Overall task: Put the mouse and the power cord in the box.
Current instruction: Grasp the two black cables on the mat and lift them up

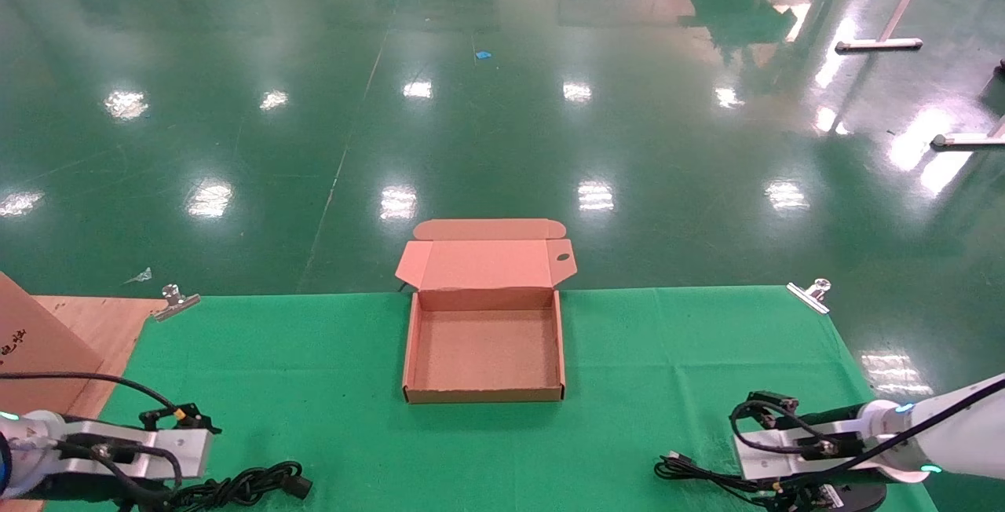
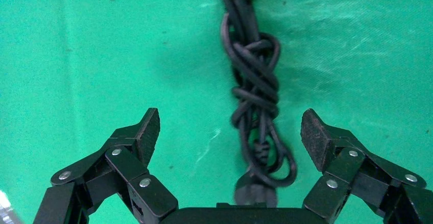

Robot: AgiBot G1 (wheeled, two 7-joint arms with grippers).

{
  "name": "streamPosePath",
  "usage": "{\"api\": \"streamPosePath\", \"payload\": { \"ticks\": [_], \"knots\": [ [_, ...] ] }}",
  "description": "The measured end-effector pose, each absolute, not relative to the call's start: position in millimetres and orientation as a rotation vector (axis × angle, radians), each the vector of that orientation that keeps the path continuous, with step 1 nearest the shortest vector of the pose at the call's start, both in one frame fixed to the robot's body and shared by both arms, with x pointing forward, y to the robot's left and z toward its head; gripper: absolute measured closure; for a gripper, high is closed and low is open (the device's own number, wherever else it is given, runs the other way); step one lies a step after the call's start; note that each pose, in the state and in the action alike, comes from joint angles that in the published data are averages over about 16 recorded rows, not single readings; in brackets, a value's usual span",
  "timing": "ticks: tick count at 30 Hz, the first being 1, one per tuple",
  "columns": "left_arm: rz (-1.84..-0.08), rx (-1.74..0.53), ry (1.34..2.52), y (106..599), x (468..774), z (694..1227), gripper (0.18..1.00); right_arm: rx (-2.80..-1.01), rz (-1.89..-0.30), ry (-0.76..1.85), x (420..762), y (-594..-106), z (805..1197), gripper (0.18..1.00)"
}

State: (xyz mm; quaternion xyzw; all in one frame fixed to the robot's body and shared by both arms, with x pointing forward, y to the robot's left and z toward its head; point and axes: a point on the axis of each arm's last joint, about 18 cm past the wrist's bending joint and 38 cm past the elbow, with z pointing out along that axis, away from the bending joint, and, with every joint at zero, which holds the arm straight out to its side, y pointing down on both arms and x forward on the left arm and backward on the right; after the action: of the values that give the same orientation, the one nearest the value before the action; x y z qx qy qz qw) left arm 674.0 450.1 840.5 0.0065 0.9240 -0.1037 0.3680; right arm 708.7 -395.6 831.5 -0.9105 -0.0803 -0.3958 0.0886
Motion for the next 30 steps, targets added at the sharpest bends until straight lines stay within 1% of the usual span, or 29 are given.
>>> {"api": "streamPosePath", "payload": {
  "ticks": [20,26,30],
  "knots": [
    [-0.226,-0.008,2.39,438,685,821,0.189,-2.732,-1.14,-0.22,708,-391,812,0.185],
    [-0.232,0.002,2.391,438,684,822,0.211,-2.732,-1.133,-0.224,708,-390,810,0.21],
    [-0.239,0.008,2.391,437,683,822,0.243,-2.73,-1.127,-0.226,707,-390,810,0.251]
  ]
}}
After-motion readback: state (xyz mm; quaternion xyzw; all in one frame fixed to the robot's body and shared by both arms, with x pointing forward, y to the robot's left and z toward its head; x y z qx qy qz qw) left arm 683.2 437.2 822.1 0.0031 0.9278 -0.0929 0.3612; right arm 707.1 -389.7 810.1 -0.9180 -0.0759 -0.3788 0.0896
